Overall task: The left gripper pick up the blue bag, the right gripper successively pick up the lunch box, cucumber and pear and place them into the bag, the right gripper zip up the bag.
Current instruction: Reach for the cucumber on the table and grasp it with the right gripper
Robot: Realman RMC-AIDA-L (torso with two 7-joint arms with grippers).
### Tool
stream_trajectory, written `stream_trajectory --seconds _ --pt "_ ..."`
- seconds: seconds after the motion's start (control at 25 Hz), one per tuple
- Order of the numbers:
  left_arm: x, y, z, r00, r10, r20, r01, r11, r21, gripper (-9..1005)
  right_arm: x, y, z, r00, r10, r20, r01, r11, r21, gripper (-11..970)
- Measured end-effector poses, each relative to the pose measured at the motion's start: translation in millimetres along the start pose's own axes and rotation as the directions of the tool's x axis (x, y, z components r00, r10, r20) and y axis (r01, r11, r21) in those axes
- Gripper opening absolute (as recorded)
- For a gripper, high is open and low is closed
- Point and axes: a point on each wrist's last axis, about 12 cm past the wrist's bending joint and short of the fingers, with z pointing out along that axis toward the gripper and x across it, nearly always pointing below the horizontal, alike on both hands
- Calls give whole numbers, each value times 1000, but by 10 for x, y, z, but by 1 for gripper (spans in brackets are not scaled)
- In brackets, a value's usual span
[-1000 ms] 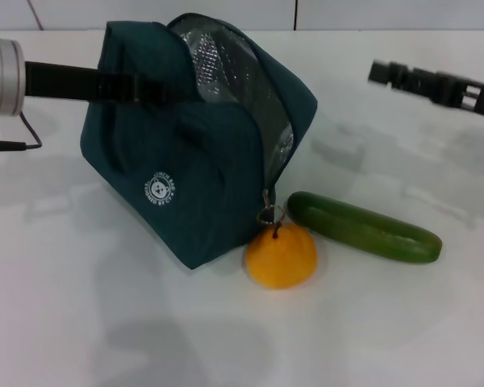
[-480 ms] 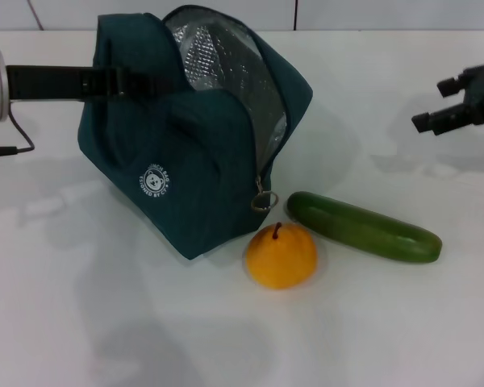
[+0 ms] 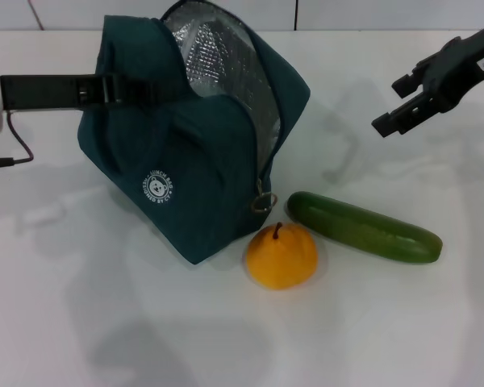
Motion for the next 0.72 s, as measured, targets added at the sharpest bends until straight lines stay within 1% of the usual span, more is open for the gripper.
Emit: stream_trajectory --seconds 0.16,0.24,0.36,0.48,0.72 --pt "10 -6 3 1000 0 0 0 1000 7 39 -194 106 35 997 -38 -72 36 999 -30 842" --pt "16 -4 1 1000 0 -1 0 1000 7 38 -264 138 74 992 -56 -109 54 998 -21 842" --pt "23 -2 1 1000 7 -2 -7 1000 7 37 -352 182 207 974 -80 -213 85 996 17 842" --pt "22 -3 2 1000 11 -2 -11 1000 7 38 -386 246 365 946 -106 -307 113 994 4 841" --pt "48 6 -11 1000 4 2 -4 1000 8 39 -334 316 530 925 -131 -357 127 991 -34 841"
